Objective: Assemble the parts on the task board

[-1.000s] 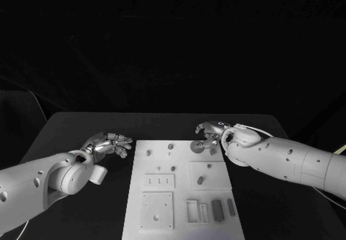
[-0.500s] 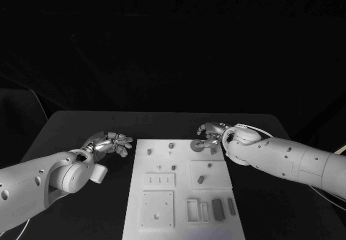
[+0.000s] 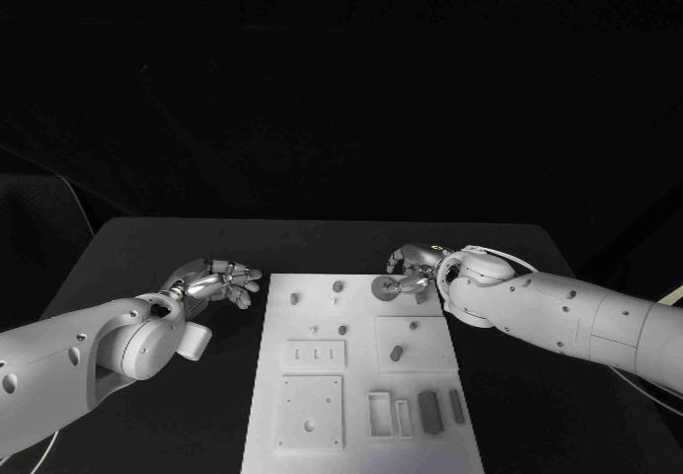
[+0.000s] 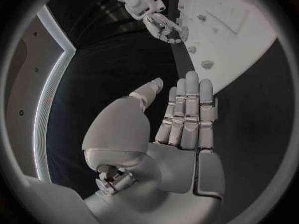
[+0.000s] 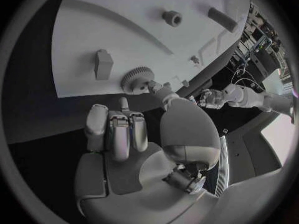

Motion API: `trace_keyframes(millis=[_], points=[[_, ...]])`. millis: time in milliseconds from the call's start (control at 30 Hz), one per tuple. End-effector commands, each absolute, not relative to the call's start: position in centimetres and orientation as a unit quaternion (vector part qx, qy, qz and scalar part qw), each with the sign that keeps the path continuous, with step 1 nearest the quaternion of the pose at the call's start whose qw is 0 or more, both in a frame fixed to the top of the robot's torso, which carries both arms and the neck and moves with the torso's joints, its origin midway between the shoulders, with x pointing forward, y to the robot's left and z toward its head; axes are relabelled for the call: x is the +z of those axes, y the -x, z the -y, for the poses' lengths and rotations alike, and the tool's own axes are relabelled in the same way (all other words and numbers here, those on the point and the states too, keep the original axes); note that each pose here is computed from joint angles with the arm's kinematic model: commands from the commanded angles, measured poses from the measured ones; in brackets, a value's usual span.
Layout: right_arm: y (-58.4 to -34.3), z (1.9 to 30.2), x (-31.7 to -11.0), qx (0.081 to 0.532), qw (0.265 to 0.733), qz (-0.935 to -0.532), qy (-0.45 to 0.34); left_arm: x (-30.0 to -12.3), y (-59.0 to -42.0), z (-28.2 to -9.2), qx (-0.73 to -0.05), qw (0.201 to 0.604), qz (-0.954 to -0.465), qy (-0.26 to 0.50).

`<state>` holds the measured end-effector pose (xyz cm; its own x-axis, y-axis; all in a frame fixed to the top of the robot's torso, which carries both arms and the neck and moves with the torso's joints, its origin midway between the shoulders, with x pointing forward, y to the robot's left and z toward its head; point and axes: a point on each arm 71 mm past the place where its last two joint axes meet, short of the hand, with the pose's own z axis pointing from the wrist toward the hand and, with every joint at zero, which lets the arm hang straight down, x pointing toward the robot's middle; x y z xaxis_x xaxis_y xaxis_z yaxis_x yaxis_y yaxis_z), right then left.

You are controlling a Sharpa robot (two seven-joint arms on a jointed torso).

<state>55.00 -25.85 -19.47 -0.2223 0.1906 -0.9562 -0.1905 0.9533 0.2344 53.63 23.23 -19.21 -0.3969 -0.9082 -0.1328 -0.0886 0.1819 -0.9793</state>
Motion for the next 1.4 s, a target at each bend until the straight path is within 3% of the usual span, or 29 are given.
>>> trace_keyframes(millis=[33, 1400], points=[[-54.83, 25.88, -19.95, 0.153, 0.609, -0.779, 0.006, -19.17, -53.60, -23.08, -0.521, 0.391, -0.658, 0.377], [-54.13, 25.07, -19.25, 0.183, 0.639, -0.747, 0.000, -19.51, -53.54, -23.39, -0.517, 0.388, -0.660, 0.383]])
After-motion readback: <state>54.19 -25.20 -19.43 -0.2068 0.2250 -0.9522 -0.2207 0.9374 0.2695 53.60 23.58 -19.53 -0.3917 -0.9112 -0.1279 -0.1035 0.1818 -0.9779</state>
